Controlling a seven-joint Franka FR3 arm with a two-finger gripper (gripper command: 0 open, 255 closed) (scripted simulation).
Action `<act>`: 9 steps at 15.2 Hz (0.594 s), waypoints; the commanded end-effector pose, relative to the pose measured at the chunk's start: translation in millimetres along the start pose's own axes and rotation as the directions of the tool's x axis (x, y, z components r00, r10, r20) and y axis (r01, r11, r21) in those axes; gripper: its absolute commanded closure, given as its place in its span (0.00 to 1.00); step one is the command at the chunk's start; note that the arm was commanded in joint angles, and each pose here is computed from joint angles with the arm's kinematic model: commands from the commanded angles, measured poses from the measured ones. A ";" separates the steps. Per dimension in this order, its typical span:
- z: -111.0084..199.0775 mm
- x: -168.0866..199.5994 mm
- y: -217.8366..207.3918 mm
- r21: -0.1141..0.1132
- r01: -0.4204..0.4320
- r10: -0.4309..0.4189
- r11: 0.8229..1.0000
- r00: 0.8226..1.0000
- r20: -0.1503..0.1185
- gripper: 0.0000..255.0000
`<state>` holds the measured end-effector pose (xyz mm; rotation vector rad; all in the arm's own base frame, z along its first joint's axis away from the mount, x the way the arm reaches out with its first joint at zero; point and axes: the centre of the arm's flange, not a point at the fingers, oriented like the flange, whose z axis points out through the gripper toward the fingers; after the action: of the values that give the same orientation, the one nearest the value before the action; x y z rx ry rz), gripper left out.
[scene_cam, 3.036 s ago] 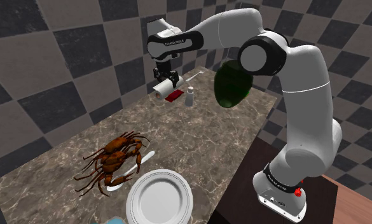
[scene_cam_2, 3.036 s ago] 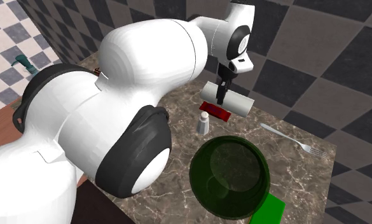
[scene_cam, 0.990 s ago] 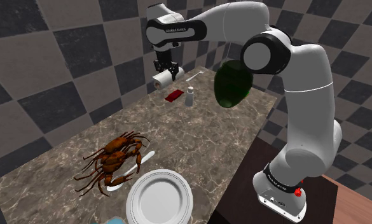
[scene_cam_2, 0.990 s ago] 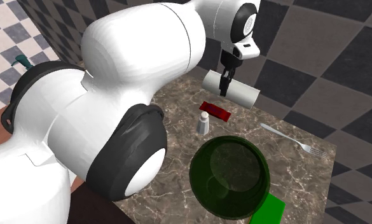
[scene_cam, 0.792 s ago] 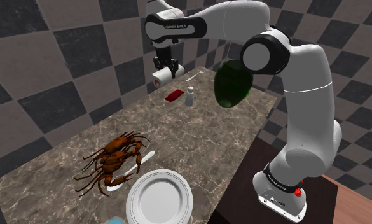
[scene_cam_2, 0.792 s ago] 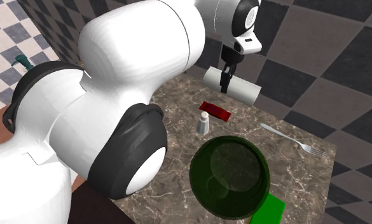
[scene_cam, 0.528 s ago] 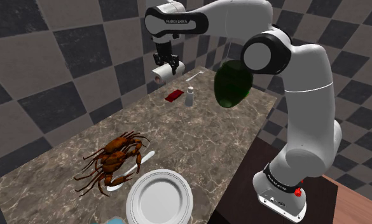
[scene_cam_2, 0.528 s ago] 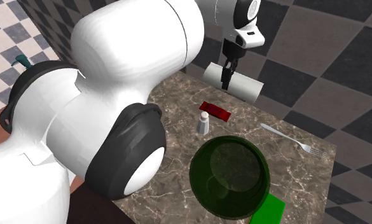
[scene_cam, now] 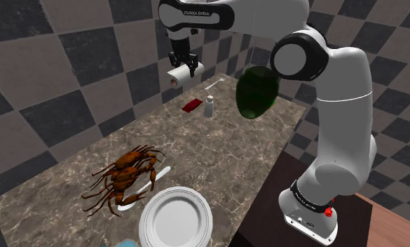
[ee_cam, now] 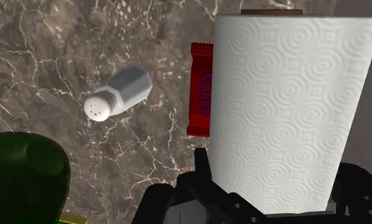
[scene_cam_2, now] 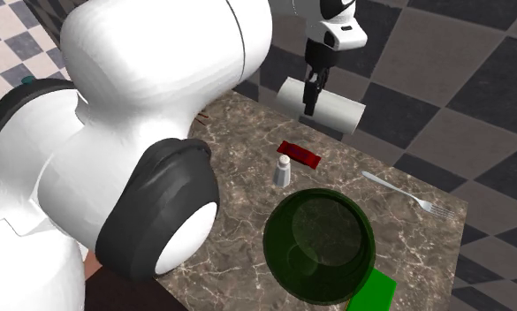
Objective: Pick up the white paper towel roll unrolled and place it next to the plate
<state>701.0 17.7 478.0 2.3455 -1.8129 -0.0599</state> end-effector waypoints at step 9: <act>7.8 -94.6 86.8 0.000 0.000 0.000 1.000 1.000 0.000 1.00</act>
<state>605.6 76.5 476.5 2.3467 -1.8121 -0.0602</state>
